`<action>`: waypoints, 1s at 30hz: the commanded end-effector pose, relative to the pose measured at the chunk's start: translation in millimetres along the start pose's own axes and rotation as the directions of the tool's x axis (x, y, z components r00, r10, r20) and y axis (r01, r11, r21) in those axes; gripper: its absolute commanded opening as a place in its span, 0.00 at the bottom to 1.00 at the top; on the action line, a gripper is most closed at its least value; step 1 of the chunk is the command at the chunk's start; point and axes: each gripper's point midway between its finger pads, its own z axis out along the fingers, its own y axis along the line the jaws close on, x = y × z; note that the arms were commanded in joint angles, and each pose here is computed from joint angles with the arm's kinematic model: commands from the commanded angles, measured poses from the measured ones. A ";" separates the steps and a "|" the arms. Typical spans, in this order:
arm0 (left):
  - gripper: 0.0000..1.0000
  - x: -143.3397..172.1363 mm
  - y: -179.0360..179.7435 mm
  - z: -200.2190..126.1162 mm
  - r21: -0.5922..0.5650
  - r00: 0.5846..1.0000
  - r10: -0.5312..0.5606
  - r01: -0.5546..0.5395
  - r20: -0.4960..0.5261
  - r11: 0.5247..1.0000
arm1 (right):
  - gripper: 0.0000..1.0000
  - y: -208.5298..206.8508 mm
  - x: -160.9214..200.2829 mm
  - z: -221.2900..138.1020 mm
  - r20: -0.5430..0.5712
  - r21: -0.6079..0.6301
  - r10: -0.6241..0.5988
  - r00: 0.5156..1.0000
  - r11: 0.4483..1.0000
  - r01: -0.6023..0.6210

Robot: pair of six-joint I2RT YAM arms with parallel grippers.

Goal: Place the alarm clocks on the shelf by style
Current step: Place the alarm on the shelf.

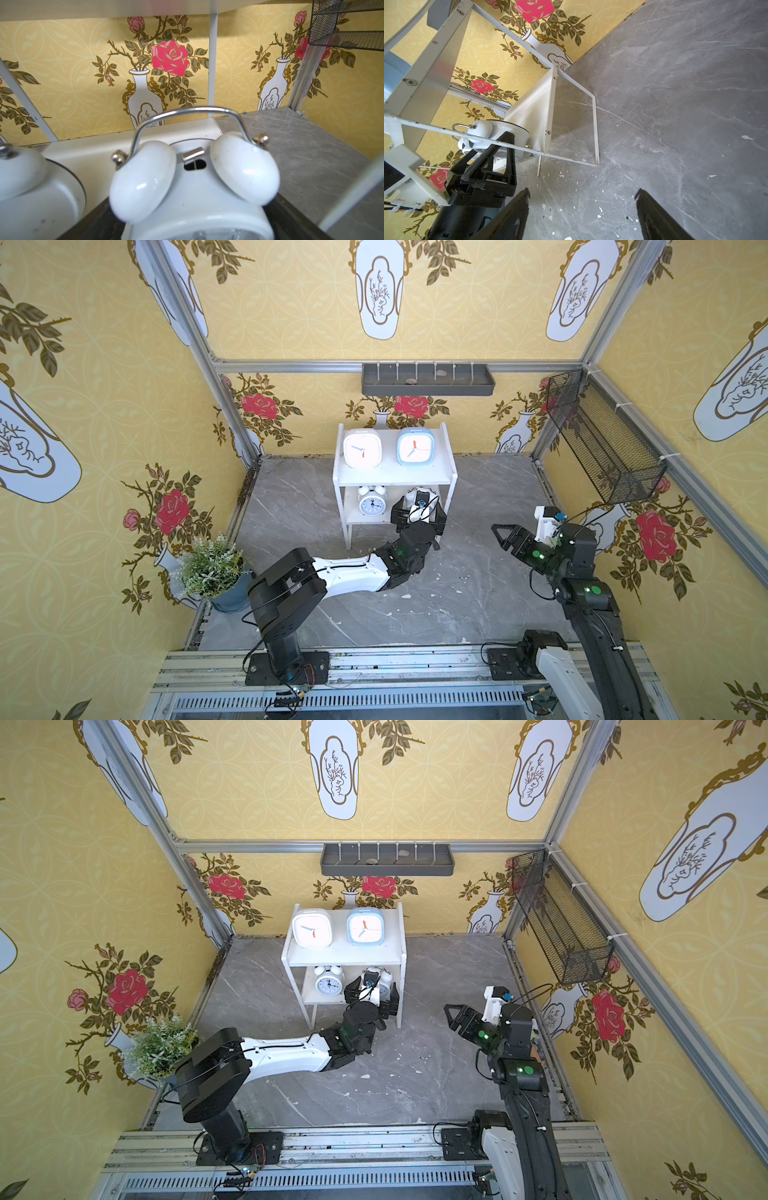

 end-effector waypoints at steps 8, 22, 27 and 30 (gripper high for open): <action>0.94 -10.0 -0.8 0.3 0.001 1.000 -0.002 0.002 0.022 1.000 | 0.83 11.2 -13.1 -3.6 0.049 -0.033 -0.036 0.998 0.999 0.037; 0.84 -11.9 -0.1 3.4 -0.012 1.000 0.002 -0.002 0.003 1.000 | 0.83 11.6 -12.3 -4.0 0.048 -0.035 -0.039 0.998 0.999 0.041; 0.80 -10.9 2.4 4.8 -0.040 1.000 -0.006 0.006 -0.003 0.999 | 0.83 11.0 -12.0 -4.1 0.050 -0.034 -0.041 0.998 0.999 0.043; 0.77 -6.7 4.1 6.4 -0.049 1.000 -0.012 0.012 -0.003 0.999 | 0.83 11.2 -11.8 -3.8 0.048 -0.036 -0.044 0.998 0.998 0.045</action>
